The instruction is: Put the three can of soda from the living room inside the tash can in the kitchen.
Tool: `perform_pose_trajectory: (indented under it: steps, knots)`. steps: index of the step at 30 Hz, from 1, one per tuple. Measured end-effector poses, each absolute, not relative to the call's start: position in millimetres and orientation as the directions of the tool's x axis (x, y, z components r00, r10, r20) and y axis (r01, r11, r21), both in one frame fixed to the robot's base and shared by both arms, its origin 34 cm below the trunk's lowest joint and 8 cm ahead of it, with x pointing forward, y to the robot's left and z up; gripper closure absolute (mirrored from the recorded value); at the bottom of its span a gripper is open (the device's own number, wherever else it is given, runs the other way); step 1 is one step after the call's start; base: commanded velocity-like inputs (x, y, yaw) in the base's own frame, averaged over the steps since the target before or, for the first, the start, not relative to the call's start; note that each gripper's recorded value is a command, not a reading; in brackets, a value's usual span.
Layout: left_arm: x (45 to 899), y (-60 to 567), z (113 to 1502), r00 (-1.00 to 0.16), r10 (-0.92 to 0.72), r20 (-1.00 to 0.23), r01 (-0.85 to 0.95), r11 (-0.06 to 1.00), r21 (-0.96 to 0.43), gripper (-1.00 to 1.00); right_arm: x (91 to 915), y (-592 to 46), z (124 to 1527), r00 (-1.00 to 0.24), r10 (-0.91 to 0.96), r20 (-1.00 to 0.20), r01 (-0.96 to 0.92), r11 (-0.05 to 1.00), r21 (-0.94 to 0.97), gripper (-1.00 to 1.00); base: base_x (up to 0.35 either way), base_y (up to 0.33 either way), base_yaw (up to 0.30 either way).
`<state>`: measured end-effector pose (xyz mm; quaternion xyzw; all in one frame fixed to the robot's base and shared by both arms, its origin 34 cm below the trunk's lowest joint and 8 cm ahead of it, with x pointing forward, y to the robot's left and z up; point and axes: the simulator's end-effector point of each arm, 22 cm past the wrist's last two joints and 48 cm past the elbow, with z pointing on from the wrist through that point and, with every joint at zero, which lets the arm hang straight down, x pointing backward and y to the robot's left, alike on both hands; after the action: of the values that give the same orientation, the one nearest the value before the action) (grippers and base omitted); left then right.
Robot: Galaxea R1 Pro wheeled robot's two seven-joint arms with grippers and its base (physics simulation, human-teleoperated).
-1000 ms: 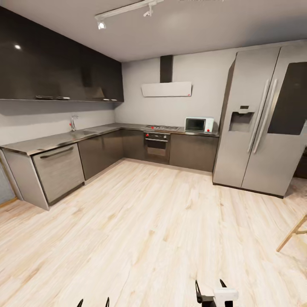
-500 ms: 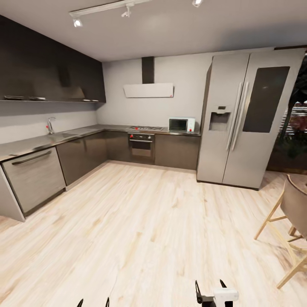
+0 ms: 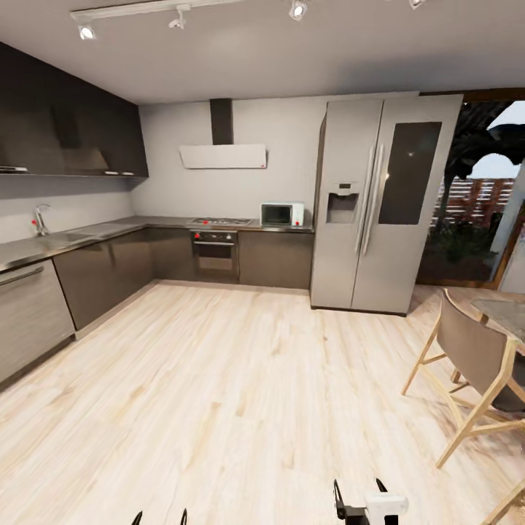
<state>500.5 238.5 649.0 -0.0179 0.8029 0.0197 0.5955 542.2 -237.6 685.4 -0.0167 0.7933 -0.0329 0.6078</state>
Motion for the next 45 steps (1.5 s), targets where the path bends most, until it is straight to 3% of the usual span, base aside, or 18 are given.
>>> perform_pose_trajectory:
  steps: [45]
  knots:
    - [504.5, 238.6, 657.7, -0.267, -0.005, -0.964, -0.052, 0.999, 0.009, -1.00, 544.1, -237.6, 692.3, -0.244, -0.068, -0.967, 0.014, 0.997, -0.073, -1.00, 0.000, 0.000, -0.253]
